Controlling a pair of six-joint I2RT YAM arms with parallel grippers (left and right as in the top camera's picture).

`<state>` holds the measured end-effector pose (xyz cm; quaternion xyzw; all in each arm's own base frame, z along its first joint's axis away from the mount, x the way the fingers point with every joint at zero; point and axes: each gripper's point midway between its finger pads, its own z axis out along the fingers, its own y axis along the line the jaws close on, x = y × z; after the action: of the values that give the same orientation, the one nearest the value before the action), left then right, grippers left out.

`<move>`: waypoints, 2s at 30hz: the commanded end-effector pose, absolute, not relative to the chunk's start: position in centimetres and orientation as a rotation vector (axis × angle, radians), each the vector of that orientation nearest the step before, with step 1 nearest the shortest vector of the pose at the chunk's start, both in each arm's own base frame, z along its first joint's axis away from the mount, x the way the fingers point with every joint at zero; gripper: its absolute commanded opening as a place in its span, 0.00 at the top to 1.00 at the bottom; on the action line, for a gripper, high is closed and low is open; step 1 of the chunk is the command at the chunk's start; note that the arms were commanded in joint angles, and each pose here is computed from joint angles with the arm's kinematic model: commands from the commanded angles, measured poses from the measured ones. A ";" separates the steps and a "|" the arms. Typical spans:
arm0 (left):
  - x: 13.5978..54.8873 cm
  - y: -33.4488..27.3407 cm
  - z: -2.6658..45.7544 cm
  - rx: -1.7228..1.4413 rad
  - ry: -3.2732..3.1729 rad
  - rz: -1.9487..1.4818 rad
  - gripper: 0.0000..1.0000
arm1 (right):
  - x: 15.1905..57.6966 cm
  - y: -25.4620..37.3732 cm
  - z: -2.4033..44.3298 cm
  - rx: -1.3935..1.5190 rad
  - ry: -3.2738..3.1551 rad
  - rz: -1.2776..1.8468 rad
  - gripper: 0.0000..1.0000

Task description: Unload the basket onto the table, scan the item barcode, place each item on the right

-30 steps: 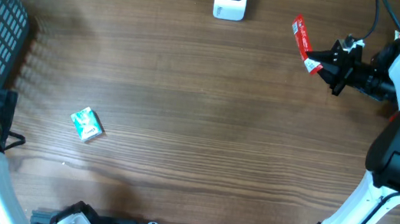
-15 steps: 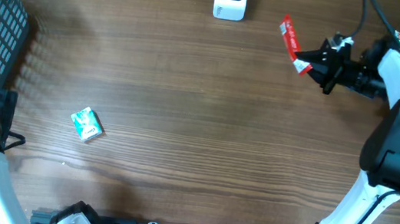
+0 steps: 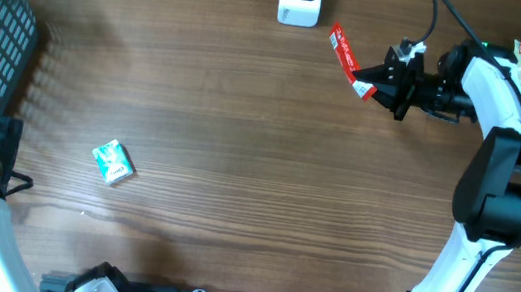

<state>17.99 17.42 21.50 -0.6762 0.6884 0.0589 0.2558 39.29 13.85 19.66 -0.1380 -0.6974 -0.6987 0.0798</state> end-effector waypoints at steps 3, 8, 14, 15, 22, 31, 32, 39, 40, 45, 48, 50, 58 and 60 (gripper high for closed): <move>18.1 17.6 21.9 -1.841 1.845 0.155 0.00 | 39.5 14.3 21.3 -0.396 -2.037 -2.164 0.96; 18.1 17.6 21.9 -1.841 1.845 0.155 0.00 | 39.2 15.3 21.3 -0.360 -2.035 -2.154 0.96; 18.1 17.6 21.9 -1.841 1.845 0.155 0.00 | 38.8 16.9 21.2 -0.324 -2.018 -2.125 0.96; 18.1 17.6 21.9 -1.841 1.845 0.155 0.00 | 38.8 17.1 21.1 -0.314 -2.016 -2.121 0.96; 18.1 17.6 21.9 -1.841 1.845 0.155 0.00 | 39.4 18.1 20.9 -0.295 -1.995 -2.093 0.96; 18.1 17.6 21.9 -1.841 1.845 0.155 0.00 | 40.0 18.2 20.8 -0.277 -1.999 -2.096 0.96; 18.1 17.6 21.9 -1.841 1.845 0.155 0.00 | 40.2 18.2 20.8 -0.272 -2.001 -2.098 0.96; 18.1 17.6 21.9 -1.841 1.845 0.155 0.00 | 41.2 18.2 20.8 -0.270 -1.996 -2.089 0.96; 18.1 17.6 21.9 -1.841 1.845 0.154 0.00 | 41.4 18.2 20.9 -0.266 -1.997 -2.088 0.96; 18.1 17.6 21.9 -1.841 1.845 0.155 0.00 | 42.9 18.8 20.5 -0.211 -2.074 -2.074 0.96; 18.1 17.6 21.9 -1.841 1.845 0.155 0.00 | 44.5 20.1 18.9 -0.239 -2.243 -1.988 0.96; 18.1 17.6 21.9 -1.841 1.845 0.154 0.00 | 45.6 21.0 18.7 -0.214 -2.330 -1.982 0.96; 18.1 17.6 21.9 -1.841 1.845 0.155 0.00 | 49.8 24.6 21.9 -0.024 -2.565 -2.173 0.96; 18.1 17.6 21.9 -1.841 1.845 0.154 0.00 | 51.2 24.6 22.0 -0.036 -2.668 -2.195 0.96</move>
<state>18.02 17.39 21.49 -0.6760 0.6887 0.0577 0.2557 48.69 24.84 21.03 0.0363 -0.7506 -0.6525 -0.0980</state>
